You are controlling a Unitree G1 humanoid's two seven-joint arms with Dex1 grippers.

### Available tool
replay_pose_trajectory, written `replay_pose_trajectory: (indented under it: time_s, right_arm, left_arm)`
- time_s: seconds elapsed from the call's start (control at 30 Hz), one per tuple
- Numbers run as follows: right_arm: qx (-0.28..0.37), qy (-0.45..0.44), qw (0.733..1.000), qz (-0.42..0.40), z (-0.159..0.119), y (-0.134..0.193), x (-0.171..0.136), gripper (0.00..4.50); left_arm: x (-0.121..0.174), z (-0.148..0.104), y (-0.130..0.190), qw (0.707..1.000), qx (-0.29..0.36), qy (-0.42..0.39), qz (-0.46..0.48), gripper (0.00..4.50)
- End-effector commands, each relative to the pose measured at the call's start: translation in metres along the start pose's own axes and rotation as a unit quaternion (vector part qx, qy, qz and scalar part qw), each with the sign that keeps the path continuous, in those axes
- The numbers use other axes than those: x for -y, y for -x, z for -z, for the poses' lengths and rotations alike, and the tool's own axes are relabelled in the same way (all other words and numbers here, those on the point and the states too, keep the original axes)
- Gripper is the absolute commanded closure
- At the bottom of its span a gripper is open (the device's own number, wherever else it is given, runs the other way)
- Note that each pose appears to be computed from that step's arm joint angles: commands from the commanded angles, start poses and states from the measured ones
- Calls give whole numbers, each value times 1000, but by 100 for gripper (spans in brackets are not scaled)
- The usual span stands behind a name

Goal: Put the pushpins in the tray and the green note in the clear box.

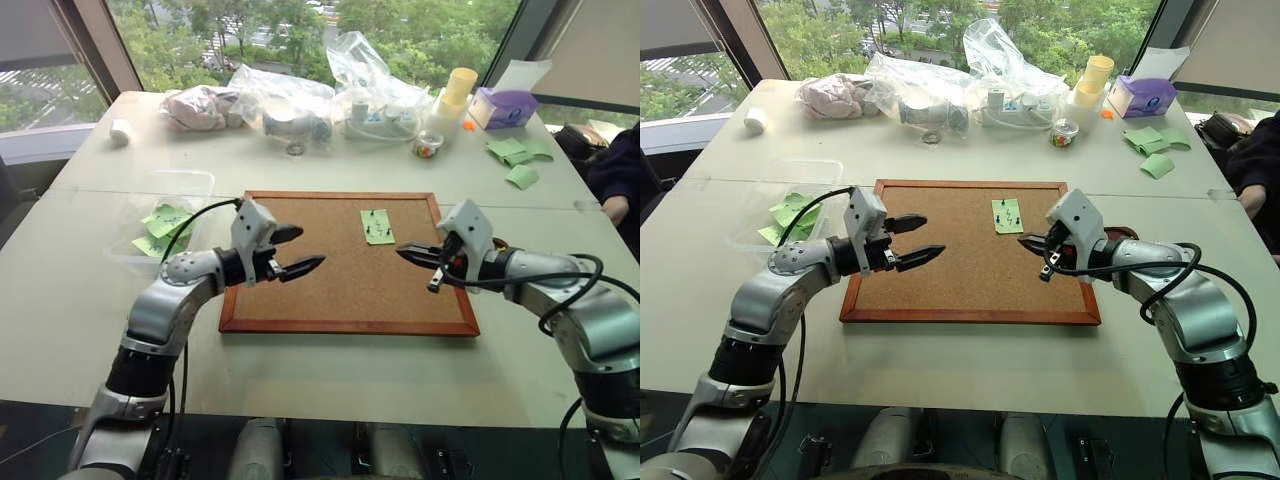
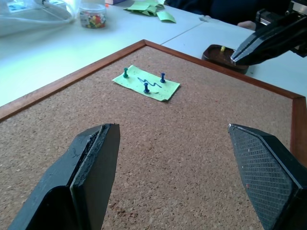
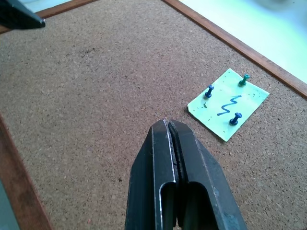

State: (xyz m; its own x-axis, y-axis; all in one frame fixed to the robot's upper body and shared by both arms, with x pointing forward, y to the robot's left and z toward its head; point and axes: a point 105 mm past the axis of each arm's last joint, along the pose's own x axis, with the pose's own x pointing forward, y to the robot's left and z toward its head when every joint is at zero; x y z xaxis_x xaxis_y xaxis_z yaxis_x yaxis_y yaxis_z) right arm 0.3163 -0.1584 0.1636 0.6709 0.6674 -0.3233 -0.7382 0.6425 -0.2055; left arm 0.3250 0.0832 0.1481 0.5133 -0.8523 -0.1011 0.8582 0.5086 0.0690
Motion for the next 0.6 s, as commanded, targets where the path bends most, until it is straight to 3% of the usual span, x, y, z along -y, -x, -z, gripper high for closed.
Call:
replay_pose_trajectory:
  time_s: [0.03,0.23,0.27,0.53,0.6]
  right_arm:
    - [18,20,1000,14,-12,-6,8,450]
    - [19,-10,998,62,-19,-37,34,450]
    - [18,-14,997,68,-19,-42,37,450]
    - [17,-56,994,97,-27,-78,56,450]
    - [12,-58,993,99,-27,-85,59,363]
  left_arm:
    - [1,-10,-6,999,20,-32,2,124]
    - [-3,-6,-26,999,36,-31,-7,417]
    - [-4,-4,-29,999,36,-31,-9,442]
    - [-11,30,-43,999,10,-29,-41,442]
    - [-12,37,-42,999,9,-20,-48,450]
